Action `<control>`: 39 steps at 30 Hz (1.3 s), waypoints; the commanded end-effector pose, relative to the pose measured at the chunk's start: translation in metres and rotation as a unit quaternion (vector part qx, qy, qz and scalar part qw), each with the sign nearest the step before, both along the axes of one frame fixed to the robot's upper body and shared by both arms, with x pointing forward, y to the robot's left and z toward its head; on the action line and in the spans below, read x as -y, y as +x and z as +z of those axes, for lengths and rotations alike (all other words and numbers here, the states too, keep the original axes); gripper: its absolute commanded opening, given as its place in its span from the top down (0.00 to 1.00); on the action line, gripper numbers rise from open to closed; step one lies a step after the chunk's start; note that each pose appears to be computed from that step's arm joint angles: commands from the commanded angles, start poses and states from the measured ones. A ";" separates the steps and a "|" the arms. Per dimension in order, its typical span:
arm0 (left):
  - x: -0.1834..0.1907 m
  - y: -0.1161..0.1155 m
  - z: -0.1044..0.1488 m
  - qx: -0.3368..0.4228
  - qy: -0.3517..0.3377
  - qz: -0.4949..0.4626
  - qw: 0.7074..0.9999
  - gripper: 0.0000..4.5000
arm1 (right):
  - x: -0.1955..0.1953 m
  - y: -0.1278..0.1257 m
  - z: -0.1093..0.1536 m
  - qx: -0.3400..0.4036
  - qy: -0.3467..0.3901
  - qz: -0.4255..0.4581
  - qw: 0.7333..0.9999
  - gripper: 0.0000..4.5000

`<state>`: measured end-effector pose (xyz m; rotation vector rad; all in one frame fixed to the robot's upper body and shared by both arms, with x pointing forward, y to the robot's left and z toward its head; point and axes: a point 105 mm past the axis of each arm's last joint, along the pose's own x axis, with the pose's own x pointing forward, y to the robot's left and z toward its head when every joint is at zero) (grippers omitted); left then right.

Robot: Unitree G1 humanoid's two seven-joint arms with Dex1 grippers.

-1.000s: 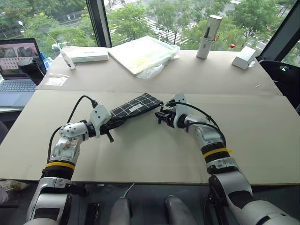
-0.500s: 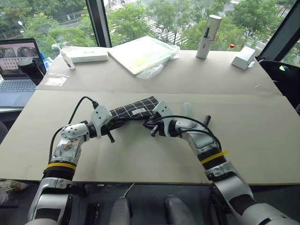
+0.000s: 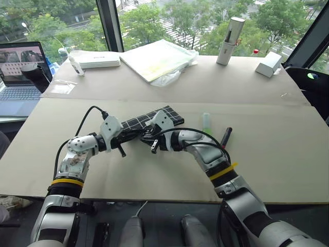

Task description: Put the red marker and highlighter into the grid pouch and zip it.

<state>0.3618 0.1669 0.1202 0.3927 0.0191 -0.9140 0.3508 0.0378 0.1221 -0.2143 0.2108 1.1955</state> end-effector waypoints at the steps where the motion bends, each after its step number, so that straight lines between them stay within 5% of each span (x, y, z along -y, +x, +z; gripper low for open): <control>1: 0.006 0.000 0.011 0.019 -0.007 -0.009 1.000 1.00 | 0.014 0.012 0.011 0.020 0.010 -0.032 0.999 0.84; 7: 0.009 -0.002 0.011 0.020 -0.013 -0.012 1.000 1.00 | 0.052 0.004 0.028 0.006 0.029 -0.029 0.999 0.38; 14: 0.026 -0.010 0.027 0.021 -0.062 -0.035 0.997 1.00 | 0.121 -0.074 0.040 0.030 0.004 0.039 0.999 0.38; 18: 0.030 -0.012 0.032 0.013 -0.081 -0.034 0.996 1.00 | 0.173 -0.044 0.045 0.072 -0.021 -0.162 0.984 0.38; 23: 0.033 -0.012 0.028 -0.002 -0.078 -0.045 0.996 1.00 | 0.236 -0.015 0.046 0.067 -0.021 -0.399 0.914 0.38; 39: 0.036 -0.009 0.026 -0.005 -0.076 -0.050 0.996 1.00 | 0.260 -0.009 0.005 0.011 -0.042 -0.553 0.832 0.38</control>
